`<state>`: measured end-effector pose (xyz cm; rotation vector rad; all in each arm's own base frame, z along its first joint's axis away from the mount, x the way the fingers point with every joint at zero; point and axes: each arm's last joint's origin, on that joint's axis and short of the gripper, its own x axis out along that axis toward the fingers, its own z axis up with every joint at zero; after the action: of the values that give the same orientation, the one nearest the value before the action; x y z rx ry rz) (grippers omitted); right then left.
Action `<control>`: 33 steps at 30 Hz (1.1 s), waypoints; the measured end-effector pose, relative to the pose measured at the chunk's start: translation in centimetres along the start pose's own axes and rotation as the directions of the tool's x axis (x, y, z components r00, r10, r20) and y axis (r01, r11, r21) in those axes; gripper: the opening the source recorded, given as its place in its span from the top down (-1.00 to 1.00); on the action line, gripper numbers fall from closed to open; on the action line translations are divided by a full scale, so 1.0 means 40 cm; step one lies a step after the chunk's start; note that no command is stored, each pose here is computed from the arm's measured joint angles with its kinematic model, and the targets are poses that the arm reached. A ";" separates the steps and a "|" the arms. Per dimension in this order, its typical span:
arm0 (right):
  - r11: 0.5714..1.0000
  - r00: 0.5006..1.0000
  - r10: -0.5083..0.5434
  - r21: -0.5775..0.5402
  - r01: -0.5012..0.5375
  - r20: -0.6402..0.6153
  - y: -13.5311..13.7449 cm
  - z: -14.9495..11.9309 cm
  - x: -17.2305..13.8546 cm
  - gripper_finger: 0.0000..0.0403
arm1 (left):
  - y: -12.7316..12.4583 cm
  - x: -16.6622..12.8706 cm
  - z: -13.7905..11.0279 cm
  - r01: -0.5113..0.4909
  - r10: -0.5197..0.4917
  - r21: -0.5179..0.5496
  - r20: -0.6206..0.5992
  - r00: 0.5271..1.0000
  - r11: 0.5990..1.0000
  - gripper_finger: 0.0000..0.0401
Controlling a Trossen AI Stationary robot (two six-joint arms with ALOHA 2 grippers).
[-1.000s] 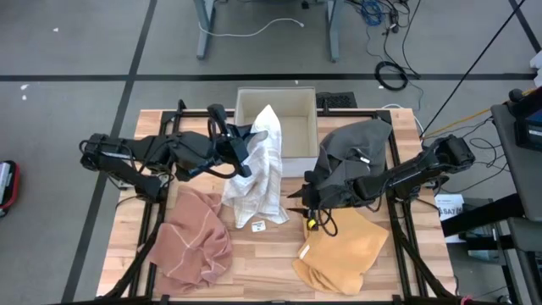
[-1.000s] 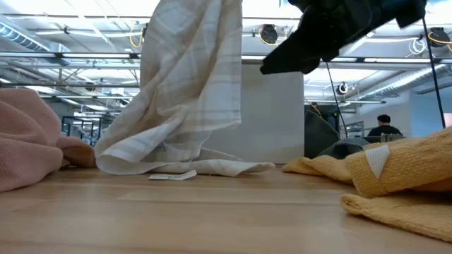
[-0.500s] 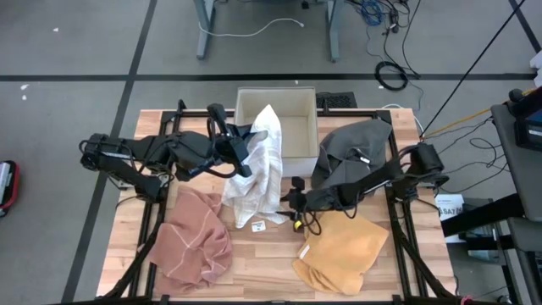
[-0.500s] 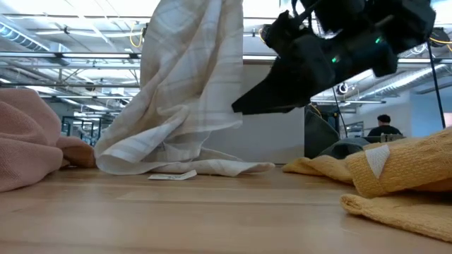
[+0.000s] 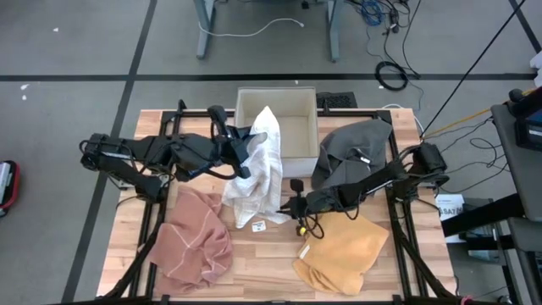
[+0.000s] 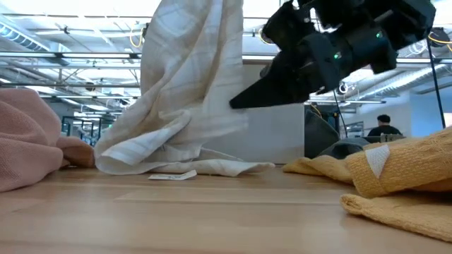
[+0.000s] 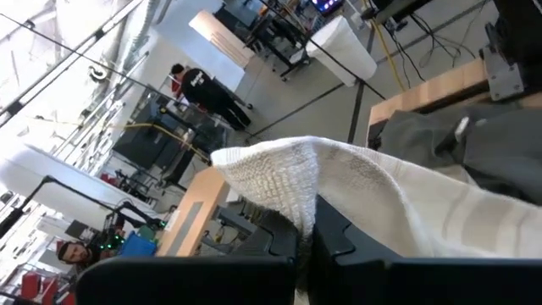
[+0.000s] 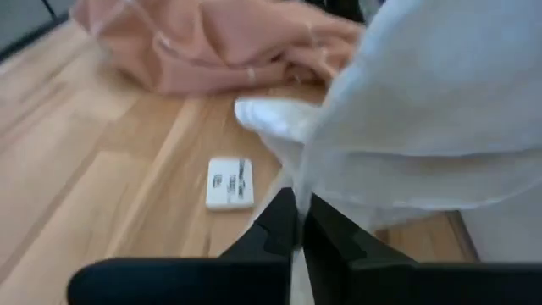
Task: Fold towel
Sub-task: Fold the white patterned towel
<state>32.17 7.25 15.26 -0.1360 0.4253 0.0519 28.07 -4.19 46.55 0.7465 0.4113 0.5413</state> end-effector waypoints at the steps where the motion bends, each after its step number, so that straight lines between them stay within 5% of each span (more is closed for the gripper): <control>1: 1.000 1.000 -0.012 -0.007 0.011 -0.026 -0.001 0.007 -0.015 0.96 | -0.004 0.000 -0.006 0.013 -0.013 0.008 -0.018 1.000 1.000 1.00; 7: 0.995 0.978 -0.083 -0.071 0.071 -0.193 -0.013 0.054 -0.160 0.99 | -0.048 -0.019 -0.067 0.157 -0.156 -0.009 -0.198 0.968 0.987 1.00; 16: 0.999 0.960 -0.024 0.027 0.033 -0.280 -0.069 0.156 -0.425 1.00 | -0.188 -0.002 -0.185 0.359 -0.425 -0.229 -0.406 0.809 0.905 0.99; 24: 0.998 0.939 0.032 0.054 -0.015 -0.342 -0.085 0.232 -0.518 1.00 | -0.361 0.042 -0.335 0.334 -0.412 -0.242 -0.478 0.776 0.911 0.63; 33: 0.999 0.882 0.027 0.042 -0.008 -0.470 -0.082 0.259 -0.522 1.00 | -0.382 0.020 -0.378 0.297 -0.390 -0.257 -0.514 0.764 0.920 0.37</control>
<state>17.66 5.02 33.64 -0.1052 0.9158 0.0273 25.46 -5.11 25.21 0.3228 1.0220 0.4265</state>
